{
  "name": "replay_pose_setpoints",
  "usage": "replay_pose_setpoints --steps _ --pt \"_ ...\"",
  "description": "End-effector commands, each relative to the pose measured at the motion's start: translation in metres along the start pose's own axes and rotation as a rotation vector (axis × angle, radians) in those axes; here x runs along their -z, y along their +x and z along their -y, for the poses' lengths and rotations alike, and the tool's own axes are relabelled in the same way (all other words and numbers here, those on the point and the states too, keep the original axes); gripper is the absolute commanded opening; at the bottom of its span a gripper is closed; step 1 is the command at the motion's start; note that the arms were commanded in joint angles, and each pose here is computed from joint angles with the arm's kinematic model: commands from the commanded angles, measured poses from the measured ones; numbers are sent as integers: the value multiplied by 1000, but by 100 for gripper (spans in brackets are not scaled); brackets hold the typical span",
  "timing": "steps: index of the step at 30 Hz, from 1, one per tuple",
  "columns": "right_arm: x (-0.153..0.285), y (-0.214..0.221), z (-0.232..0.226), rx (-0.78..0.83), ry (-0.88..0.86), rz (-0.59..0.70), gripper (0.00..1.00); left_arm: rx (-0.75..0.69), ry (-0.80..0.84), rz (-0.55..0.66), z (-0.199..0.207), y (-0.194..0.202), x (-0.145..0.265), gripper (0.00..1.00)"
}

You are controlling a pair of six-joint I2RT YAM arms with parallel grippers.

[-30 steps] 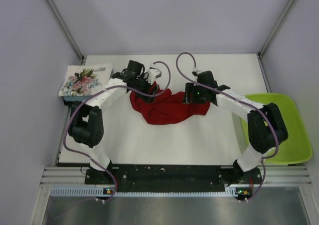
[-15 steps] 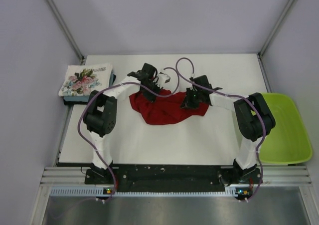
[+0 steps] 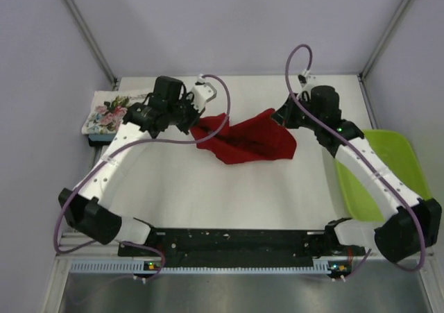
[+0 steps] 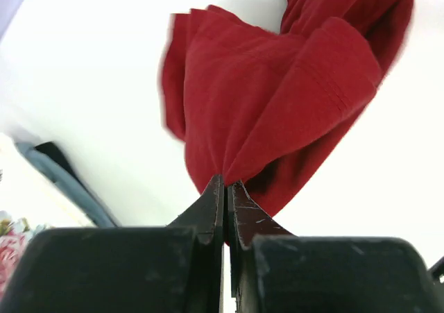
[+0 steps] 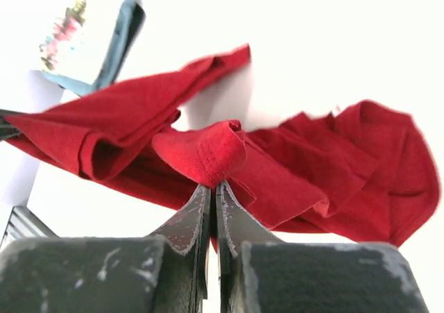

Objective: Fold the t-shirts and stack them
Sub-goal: Flatten out the tshirt

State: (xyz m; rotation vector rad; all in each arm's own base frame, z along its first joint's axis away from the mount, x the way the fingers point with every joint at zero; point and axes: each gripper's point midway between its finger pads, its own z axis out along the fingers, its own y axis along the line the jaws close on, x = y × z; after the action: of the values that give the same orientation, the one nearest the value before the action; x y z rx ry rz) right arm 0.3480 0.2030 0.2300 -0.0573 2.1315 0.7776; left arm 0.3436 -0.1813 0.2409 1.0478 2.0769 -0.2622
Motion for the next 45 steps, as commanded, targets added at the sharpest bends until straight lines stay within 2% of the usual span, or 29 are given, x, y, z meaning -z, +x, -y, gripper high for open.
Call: replay_pose_setpoints --steps 1,5,9,14,18,23,30,31,33,36,37,38,39,40,41,43,45 --pt "84 -68 -34 163 6 230 0 -63 -76 45 -2 -3 65 0" --pt "171 -110 -70 268 -21 429 0 -113 -190 175 -8 -20 134 0" --pt "231 -135 -95 343 -37 559 0 -95 -190 192 1 -12 152 0" --pt "249 -169 -84 389 104 649 0 -61 -307 130 -14 12 156 0" --pt "234 -204 -80 441 194 664 0 -28 -318 52 -17 39 143 0" --pt "171 -240 -71 487 237 636 0 -39 -270 -26 -5 84 109 0" --pt "20 -250 -40 573 185 524 0 -89 -61 -164 40 167 56 1" --pt "2 -251 -33 574 191 515 0 -88 -39 -188 45 177 52 4" --pt "-42 -247 -12 569 211 467 0 -89 20 -236 56 194 47 27" --pt "-94 -240 14 547 246 400 0 -69 138 -324 78 217 49 50" --pt "-112 -235 23 535 259 370 9 -59 176 -345 85 220 50 55" --pt "-127 -229 33 522 276 337 37 -56 206 -366 89 224 53 58" --pt "-141 -223 44 501 299 303 58 -47 216 -382 91 226 54 59" --pt "-153 -214 56 475 321 271 75 -34 204 -394 89 226 54 60" --pt "-158 -208 63 440 337 252 82 -26 185 -404 86 226 54 60" --pt "-164 -189 68 409 325 203 87 -4 139 -422 79 226 55 60" --pt "-163 -176 64 389 289 168 99 13 112 -419 73 221 55 61"
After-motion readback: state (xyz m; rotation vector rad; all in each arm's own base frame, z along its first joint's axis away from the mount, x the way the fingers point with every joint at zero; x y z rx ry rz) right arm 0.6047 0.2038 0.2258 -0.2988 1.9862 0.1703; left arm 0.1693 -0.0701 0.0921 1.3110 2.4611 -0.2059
